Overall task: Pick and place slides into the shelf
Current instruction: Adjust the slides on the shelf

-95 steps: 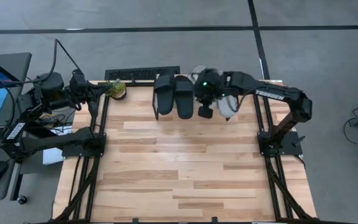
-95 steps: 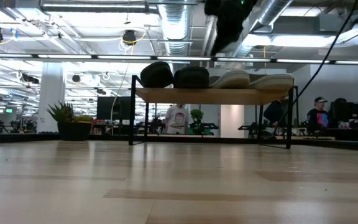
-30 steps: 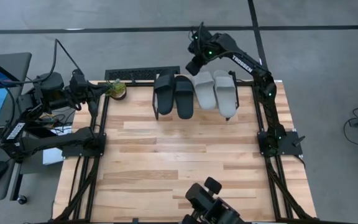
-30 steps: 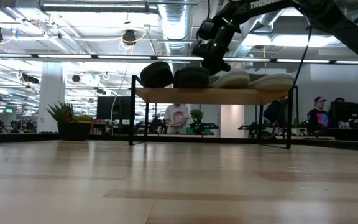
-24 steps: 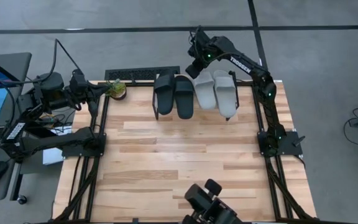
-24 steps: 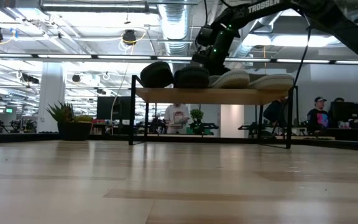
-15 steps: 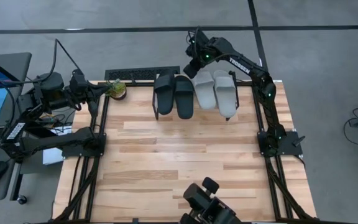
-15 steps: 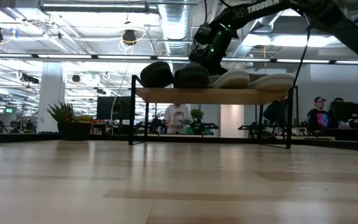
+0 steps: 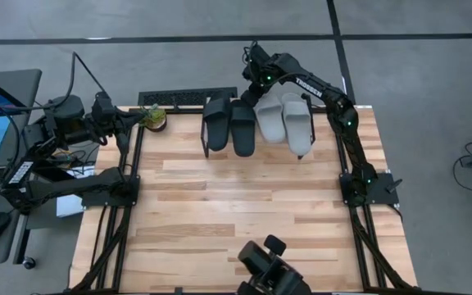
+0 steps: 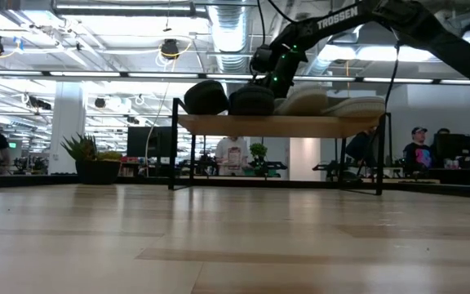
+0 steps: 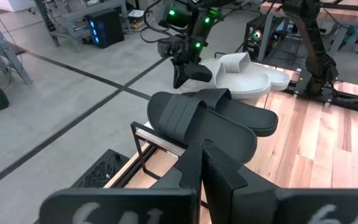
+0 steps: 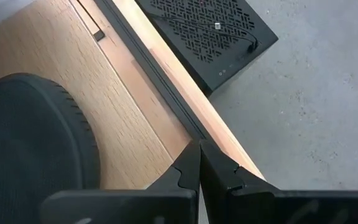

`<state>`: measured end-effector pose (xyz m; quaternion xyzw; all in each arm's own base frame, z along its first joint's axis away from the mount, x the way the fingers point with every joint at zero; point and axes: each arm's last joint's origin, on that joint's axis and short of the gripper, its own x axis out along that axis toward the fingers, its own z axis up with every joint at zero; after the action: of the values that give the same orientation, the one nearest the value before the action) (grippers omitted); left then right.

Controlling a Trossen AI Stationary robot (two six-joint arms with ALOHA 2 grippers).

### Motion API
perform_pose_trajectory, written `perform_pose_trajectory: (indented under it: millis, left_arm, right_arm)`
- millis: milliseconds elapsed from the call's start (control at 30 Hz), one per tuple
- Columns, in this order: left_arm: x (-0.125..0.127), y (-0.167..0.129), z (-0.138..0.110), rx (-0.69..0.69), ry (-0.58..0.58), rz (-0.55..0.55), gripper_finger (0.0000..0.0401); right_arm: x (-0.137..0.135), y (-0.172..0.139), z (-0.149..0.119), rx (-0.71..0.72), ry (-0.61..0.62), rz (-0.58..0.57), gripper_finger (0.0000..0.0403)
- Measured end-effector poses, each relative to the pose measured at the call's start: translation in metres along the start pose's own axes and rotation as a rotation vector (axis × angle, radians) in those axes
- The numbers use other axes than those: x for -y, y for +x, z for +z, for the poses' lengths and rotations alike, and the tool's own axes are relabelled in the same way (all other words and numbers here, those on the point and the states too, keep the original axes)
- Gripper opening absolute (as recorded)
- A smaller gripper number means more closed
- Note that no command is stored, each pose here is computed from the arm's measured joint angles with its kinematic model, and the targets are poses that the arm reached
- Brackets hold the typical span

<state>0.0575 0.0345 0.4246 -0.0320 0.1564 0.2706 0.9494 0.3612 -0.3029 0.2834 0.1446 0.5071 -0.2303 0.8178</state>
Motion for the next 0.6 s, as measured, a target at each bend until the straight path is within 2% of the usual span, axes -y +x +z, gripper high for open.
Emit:
perform_pose_trajectory:
  millis: [367,600]
  left_arm:
    - [0.000,0.000,-0.001,-0.014,0.000,-0.001,0.0000]
    - [0.000,0.000,-0.001,-0.014,0.000,-0.003,0.0000]
  right_arm:
    - [-0.002,-0.018,-0.007,-0.110,-0.028,-0.032,0.0000]
    - [0.000,-0.028,-0.003,-0.083,-0.049,-0.090,0.0000]
